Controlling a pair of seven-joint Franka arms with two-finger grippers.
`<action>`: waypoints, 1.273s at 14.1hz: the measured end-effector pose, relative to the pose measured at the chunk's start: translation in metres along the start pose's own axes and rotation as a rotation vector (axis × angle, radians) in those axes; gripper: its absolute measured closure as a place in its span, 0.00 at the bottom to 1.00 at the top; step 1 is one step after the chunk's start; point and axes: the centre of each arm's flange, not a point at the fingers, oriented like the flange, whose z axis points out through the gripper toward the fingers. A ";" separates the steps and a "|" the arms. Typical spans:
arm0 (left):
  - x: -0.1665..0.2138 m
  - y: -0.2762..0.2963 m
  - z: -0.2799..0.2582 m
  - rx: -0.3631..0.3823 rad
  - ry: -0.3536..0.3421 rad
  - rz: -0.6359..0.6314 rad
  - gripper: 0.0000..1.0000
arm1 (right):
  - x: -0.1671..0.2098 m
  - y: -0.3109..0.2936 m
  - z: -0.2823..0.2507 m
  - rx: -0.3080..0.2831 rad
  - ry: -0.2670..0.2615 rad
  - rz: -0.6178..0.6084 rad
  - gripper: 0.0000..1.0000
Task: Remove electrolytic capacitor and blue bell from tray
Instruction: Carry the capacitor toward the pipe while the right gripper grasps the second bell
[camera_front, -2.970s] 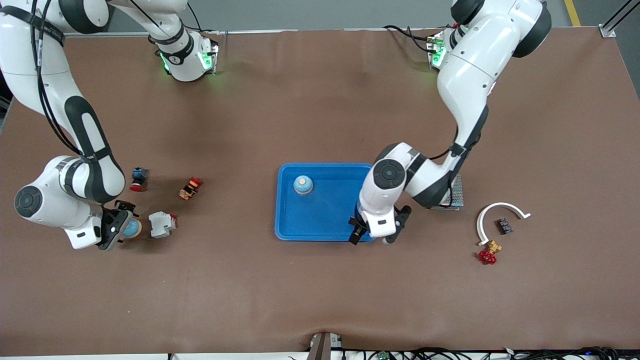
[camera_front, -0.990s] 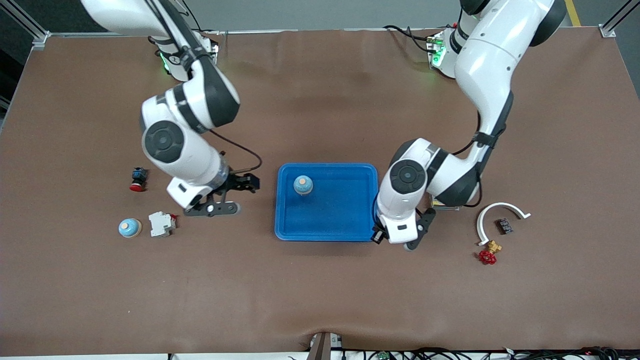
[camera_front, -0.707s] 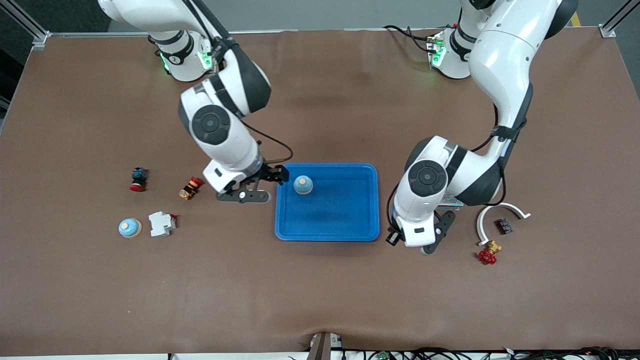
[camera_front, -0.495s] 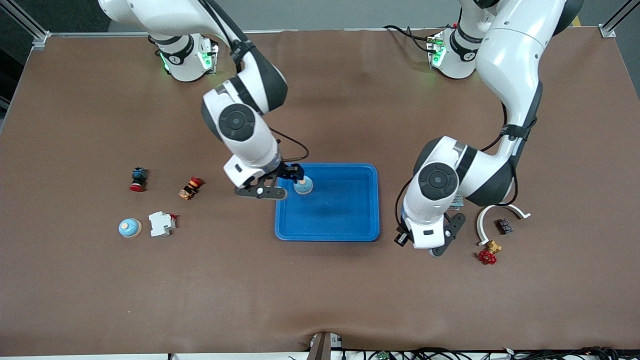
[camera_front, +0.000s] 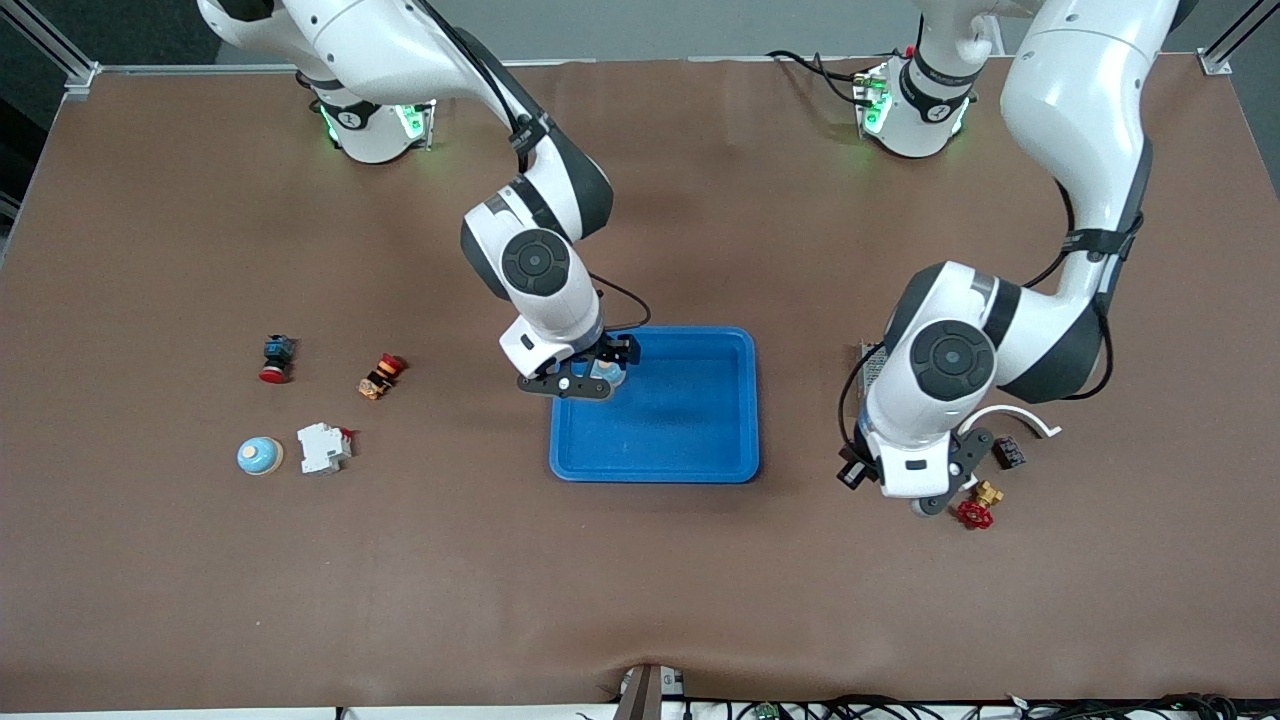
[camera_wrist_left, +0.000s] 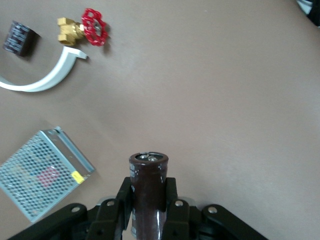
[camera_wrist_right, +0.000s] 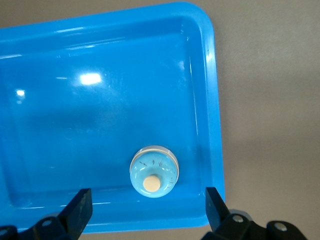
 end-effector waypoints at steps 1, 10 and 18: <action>0.003 -0.006 0.000 0.010 -0.003 0.011 0.70 | 0.000 0.000 0.006 -0.004 -0.004 0.001 0.00; -0.001 -0.067 0.022 0.101 -0.113 0.082 0.70 | -0.024 -0.020 0.054 -0.020 -0.014 -0.046 0.00; 0.006 -0.130 0.072 0.213 -0.187 0.186 0.70 | -0.024 -0.013 0.086 -0.052 -0.029 -0.046 0.00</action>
